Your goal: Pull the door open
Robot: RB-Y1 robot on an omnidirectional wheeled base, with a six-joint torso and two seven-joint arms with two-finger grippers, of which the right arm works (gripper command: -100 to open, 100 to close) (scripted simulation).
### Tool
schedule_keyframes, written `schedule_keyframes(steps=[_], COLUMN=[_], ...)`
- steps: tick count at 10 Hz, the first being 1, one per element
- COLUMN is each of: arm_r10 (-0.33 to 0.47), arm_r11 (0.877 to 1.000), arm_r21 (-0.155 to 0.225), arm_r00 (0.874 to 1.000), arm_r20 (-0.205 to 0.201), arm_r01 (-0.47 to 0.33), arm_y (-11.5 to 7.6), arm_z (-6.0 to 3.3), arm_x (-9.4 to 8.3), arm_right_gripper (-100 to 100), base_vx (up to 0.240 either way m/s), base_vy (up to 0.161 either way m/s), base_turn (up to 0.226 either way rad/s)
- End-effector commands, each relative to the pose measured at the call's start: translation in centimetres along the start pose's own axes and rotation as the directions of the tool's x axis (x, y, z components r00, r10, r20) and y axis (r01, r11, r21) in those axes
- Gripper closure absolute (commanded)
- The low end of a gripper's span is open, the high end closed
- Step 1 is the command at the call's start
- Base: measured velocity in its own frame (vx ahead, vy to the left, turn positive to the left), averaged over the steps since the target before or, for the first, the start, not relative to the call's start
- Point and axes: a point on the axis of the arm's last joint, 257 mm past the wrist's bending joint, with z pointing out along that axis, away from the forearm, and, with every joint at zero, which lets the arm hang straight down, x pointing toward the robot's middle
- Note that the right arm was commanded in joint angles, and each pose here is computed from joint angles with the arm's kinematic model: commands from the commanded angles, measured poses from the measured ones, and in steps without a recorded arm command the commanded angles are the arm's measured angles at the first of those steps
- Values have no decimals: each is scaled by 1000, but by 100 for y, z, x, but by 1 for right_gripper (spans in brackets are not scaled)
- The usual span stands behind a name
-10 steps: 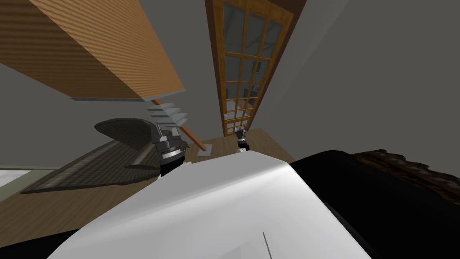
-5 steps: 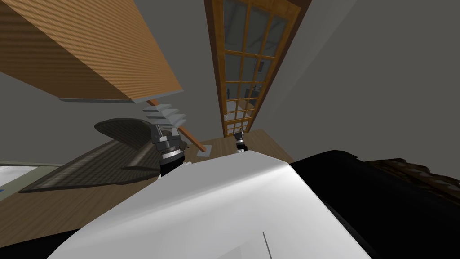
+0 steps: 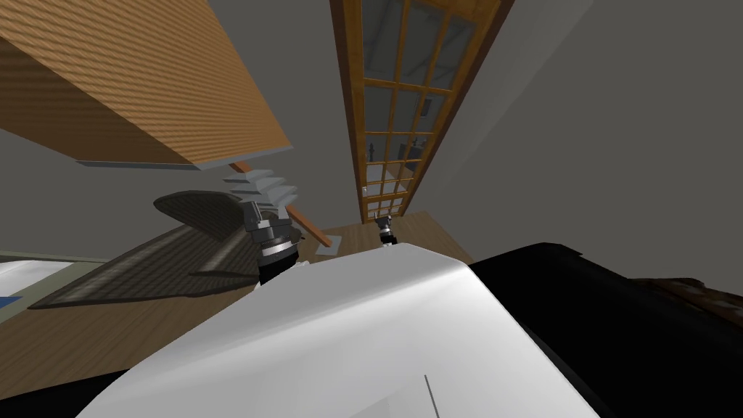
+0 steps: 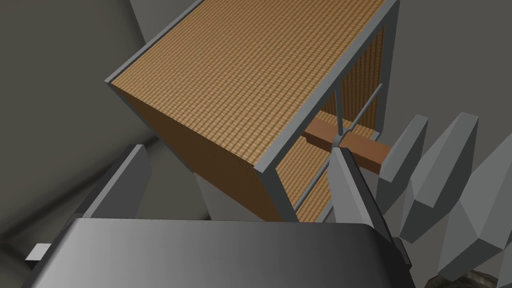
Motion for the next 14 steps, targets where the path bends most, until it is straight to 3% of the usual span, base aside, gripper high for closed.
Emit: schedule_keyframes(steps=[1,5,14], arm_r10=[40,127,279], arm_r11=[999,991,955], arm_r21=[11,33,49], arm_r00=[999,990,943], arm_r20=[18,67,183], arm_r01=[-40,-129,-292], arm_y=[-102,-283,-587], arm_z=[-51,-158,-438], arm_x=[-62,-270,-729], arm_right_gripper=[-100,-100,-100], base_vx=[89,86,114], base_vy=[-64,-50,-21], base_turn=[62,51,40])
